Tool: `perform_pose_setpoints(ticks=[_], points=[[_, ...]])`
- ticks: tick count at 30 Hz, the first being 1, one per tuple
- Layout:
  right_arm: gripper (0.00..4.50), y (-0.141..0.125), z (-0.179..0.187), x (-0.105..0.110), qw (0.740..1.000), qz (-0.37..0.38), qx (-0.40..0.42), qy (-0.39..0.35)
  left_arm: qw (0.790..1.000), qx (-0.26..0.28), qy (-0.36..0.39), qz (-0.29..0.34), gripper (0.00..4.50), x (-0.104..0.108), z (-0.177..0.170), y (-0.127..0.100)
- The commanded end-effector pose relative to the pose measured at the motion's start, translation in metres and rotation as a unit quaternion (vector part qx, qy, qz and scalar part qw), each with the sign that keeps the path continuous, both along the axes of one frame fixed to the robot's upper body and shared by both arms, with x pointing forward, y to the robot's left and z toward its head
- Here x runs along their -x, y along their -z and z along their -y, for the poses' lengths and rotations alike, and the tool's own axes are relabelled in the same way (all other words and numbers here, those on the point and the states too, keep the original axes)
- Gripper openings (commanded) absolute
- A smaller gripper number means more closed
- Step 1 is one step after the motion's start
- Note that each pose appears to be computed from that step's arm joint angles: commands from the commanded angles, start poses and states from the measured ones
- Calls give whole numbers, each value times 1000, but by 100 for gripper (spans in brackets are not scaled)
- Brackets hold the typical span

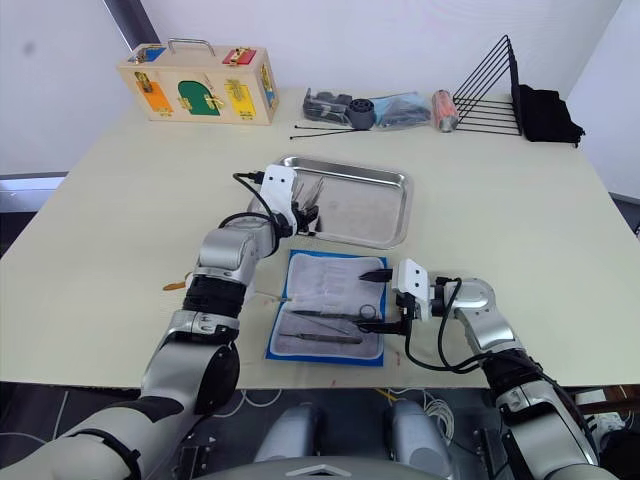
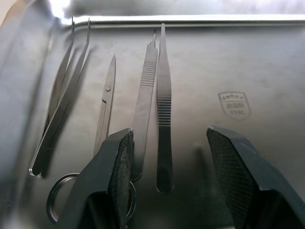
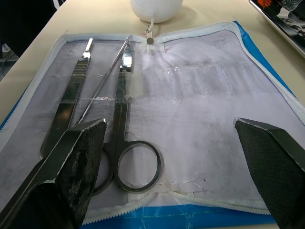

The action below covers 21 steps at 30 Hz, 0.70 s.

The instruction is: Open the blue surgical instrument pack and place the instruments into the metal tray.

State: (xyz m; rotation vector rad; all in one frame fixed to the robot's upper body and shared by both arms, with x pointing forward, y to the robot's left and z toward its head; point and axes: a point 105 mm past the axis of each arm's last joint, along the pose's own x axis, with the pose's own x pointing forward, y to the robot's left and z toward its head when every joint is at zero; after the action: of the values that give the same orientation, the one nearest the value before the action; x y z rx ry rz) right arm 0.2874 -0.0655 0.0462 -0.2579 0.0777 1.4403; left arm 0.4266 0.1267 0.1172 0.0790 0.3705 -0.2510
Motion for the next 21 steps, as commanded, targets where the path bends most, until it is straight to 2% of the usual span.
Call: perform_pose_setpoints(ticks=[1,5,8,11,14,19,21], points=[[450,51,15,20,994,-88,64,15,997,15,36,72,274,3,5,-39],[450,50,15,19,994,-88,62,16,983,27,121,135,274,20,11,-59],[450,49,16,19,994,-89,59,21,960,70,220,161,274,48,16,-74],[450,49,18,19,994,-89,58,22,936,73,300,172,274,75,14,-79],[450,49,19,19,994,-90,58,24,905,46,393,155,274,108,6,-72],[450,48,17,18,994,-91,55,25,876,-20,468,113,274,129,-27,-48],[450,48,17,18,994,-91,54,25,860,-27,500,97,274,138,-38,-43]])
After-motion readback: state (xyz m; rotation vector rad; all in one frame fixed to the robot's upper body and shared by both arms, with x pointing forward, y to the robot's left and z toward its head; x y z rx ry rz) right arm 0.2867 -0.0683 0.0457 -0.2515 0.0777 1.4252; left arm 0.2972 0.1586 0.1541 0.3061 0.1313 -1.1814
